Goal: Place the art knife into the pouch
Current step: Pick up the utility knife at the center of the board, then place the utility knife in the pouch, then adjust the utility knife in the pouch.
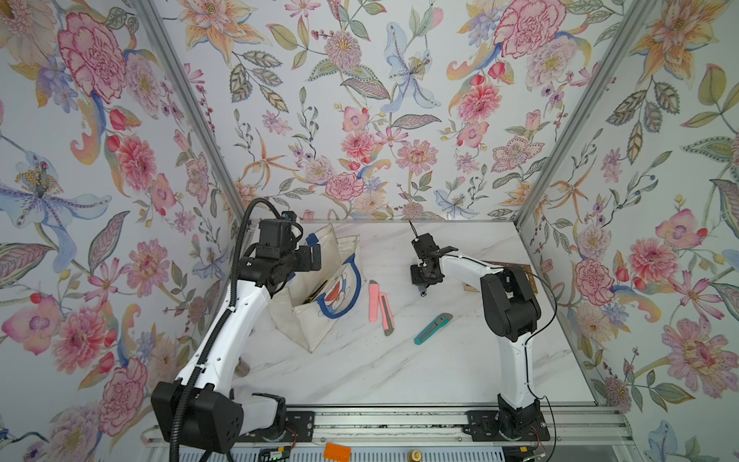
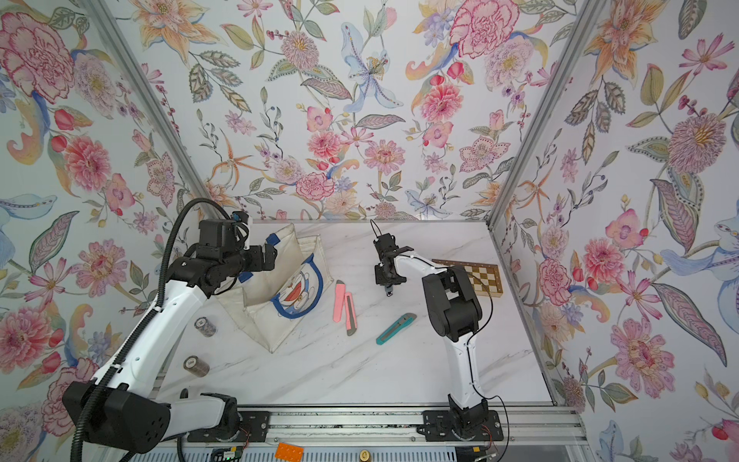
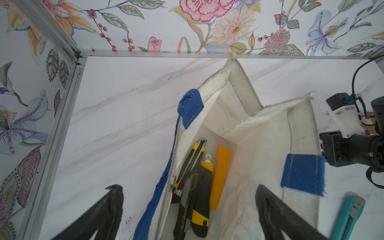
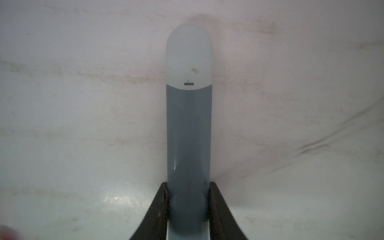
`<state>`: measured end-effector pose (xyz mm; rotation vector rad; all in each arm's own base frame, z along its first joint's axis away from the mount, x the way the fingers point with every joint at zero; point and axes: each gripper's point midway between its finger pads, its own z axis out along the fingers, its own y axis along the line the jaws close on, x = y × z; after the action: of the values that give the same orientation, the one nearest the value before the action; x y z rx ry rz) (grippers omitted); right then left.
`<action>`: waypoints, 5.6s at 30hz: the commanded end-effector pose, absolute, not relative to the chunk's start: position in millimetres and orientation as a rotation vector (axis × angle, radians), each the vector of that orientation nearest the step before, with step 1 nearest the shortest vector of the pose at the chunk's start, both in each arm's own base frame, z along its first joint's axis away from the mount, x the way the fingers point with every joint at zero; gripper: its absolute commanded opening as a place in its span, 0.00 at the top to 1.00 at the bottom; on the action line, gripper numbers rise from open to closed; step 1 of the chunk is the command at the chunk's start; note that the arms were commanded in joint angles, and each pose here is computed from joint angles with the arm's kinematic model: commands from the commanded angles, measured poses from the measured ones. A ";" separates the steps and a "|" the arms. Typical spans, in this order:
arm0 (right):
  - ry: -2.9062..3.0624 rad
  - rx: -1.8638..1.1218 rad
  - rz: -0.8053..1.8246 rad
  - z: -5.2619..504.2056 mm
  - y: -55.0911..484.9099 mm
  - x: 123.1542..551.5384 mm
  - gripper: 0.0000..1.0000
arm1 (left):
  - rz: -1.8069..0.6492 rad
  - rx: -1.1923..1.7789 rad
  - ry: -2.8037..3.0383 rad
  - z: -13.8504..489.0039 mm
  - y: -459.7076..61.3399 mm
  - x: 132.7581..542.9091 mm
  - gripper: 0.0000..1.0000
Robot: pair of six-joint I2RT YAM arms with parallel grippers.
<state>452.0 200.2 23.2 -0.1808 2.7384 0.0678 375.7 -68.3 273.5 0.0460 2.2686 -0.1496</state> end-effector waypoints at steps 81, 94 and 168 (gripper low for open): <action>2.129 -0.660 1.076 298.7 508.3 356.1 0.35 | -0.243 -0.011 2.083 302.9 -38.2 363.8 0.01; 2.024 -0.546 0.842 364.2 437.2 365.0 0.01 | -0.139 0.033 2.026 343.5 -35.6 329.9 0.01; 2.065 -0.035 0.665 313.5 188.2 317.6 0.01 | -0.740 0.361 2.060 310.3 -254.5 336.4 0.52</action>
<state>322.0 189.1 305.5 -0.0442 2.1052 0.6241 333.9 -234.7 346.0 0.3589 1.9767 -0.6760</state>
